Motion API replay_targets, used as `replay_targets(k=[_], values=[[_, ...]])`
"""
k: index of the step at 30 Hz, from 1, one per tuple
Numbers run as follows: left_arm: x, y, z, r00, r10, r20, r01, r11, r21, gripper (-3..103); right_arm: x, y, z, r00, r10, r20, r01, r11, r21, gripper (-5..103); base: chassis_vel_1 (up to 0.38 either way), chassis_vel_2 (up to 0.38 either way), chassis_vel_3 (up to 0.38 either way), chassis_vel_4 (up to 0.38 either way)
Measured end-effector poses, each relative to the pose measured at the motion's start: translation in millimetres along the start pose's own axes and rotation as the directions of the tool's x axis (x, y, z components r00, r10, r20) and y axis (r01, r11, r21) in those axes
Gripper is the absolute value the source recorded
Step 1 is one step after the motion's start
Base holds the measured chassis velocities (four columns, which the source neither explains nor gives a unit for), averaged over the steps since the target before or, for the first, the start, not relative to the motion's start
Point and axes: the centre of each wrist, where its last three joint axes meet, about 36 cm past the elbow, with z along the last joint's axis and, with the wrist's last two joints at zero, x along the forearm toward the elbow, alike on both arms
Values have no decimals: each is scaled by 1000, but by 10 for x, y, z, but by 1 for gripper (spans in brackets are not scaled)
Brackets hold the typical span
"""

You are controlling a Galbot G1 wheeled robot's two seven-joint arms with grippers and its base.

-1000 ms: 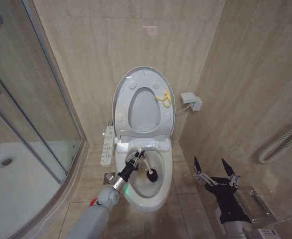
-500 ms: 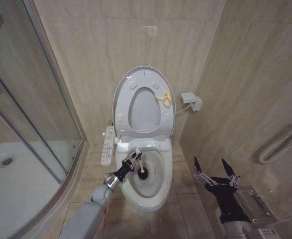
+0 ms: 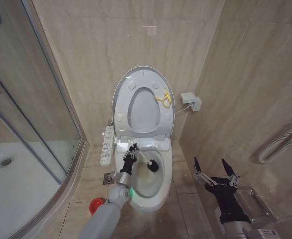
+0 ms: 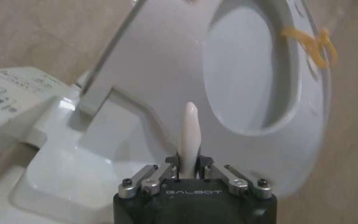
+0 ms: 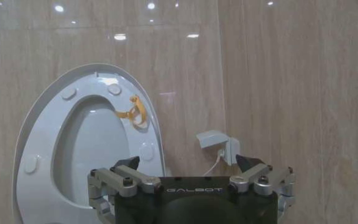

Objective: Open the toilet lid, clean the toilet bowl with a toilet brush, close the toilet lid, and flush.

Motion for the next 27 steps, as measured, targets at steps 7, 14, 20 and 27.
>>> replay_targets(k=[7, 14, 20, 27], values=[[203, 412, -32, 973, 201, -118, -228, 924, -306, 19, 0, 0, 0, 1000, 0, 0, 0, 1000, 0, 100, 0, 0, 0, 0], [157, 406, 28, 976, 204, -82, -219, 930, -296, 19, 0, 0, 0, 1000, 0, 0, 0, 1000, 0, 100, 0, 0, 0, 0], [24, -98, 134, 999, 33, 29, -35, 997, 75, 19, 0, 0, 0, 1000, 0, 0, 0, 1000, 0, 100, 0, 0, 0, 0], [128, 145, 161, 989, 140, -44, -144, 986, -89, 19, 0, 0, 0, 1000, 0, 0, 0, 1000, 0, 100, 0, 0, 0, 0]])
